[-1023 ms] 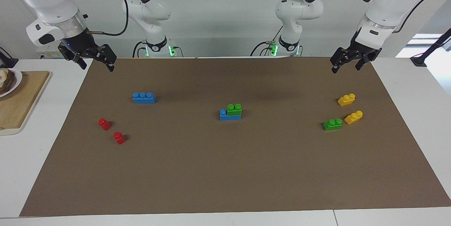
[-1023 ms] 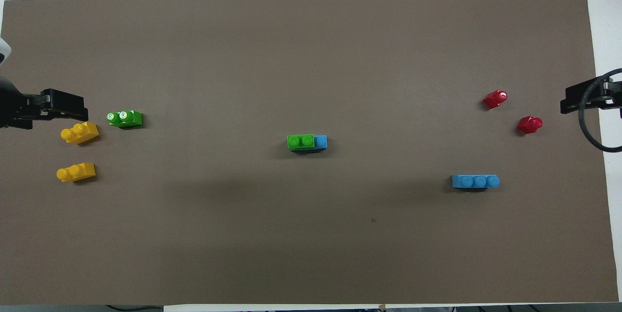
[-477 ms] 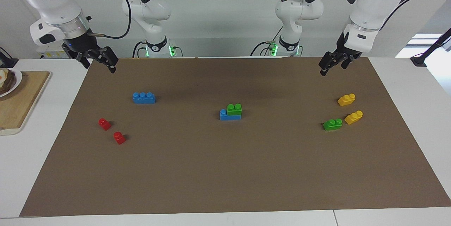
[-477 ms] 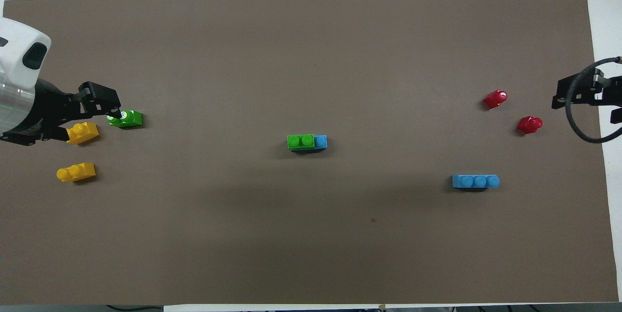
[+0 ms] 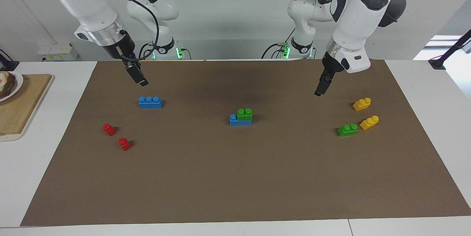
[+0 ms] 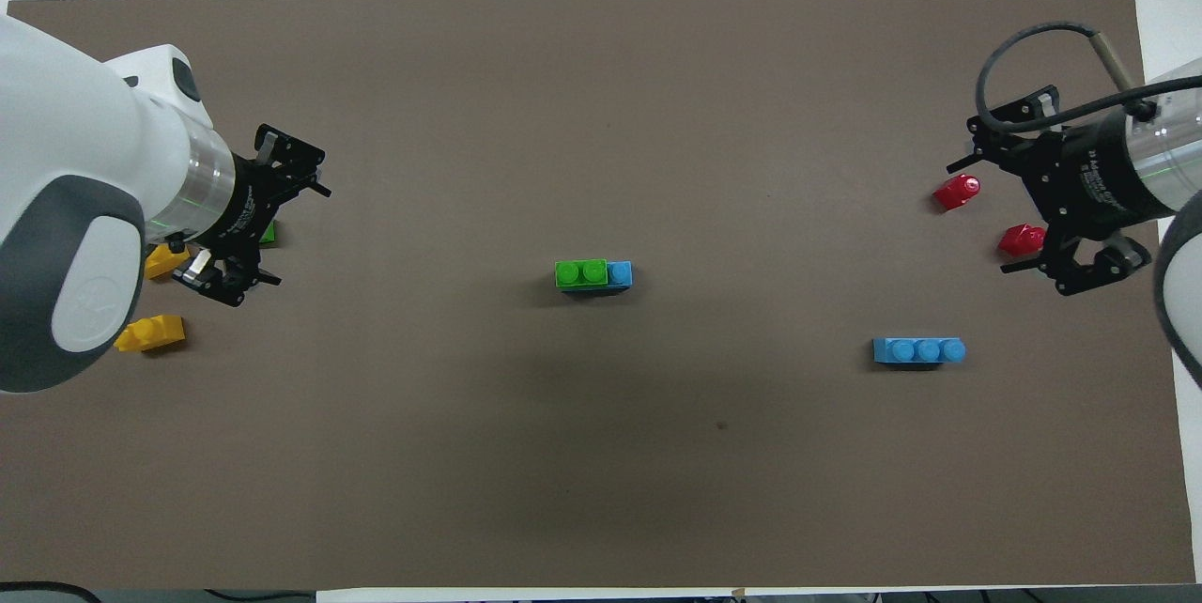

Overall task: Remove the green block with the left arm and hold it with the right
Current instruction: 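Move the left and right grippers toward the joined green-blue bricks, then grasp the green brick with the left gripper while the right gripper grasps blue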

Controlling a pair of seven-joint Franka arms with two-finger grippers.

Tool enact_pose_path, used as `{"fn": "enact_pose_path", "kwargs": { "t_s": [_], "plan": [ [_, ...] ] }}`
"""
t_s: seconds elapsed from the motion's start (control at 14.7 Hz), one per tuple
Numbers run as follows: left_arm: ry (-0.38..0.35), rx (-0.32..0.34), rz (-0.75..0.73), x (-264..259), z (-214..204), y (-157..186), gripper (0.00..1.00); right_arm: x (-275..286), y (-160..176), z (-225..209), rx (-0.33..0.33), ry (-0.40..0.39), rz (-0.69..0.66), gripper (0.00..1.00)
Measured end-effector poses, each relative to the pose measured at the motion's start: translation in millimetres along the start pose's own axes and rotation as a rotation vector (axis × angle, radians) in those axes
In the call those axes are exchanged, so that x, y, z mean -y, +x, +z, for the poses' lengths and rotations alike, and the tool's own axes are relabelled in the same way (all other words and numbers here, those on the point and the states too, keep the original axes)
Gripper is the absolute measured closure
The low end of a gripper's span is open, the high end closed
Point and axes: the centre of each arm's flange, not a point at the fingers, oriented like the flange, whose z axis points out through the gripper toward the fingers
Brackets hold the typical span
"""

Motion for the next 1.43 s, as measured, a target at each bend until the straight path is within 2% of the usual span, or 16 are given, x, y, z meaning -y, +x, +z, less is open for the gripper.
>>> {"fn": "enact_pose_path", "kwargs": {
  "t_s": [0.2, 0.41, 0.61, 0.82, 1.16, 1.43],
  "plan": [
    [-0.017, -0.002, -0.129, -11.9, 24.2, -5.2, 0.00, 14.1, -25.4, 33.7, 0.056, 0.033, 0.101, 0.00],
    [-0.008, 0.000, -0.204, -22.7, 43.9, -20.4, 0.00, 28.3, -59.1, 73.4, 0.107, 0.015, 0.155, 0.00],
    [-0.009, 0.002, -0.274, -38.6, 57.0, -50.4, 0.00, 40.4, -76.1, 117.9, 0.167, -0.017, 0.180, 0.00],
    [-0.011, 0.007, -0.340, -65.6, 66.7, -78.5, 0.00, 47.2, -88.6, 158.1, 0.239, -0.001, 0.230, 0.00],
    [-0.006, 0.025, -0.412, -95.6, 81.1, -89.8, 0.00, 55.7, -120.1, 198.2, 0.244, 0.017, 0.267, 0.00],
    [0.025, 0.021, -0.466, -102.2, 100.4, -116.9, 0.00, 65.2, -134.8, 217.6, 0.234, 0.065, 0.285, 0.00]
  ]
}}
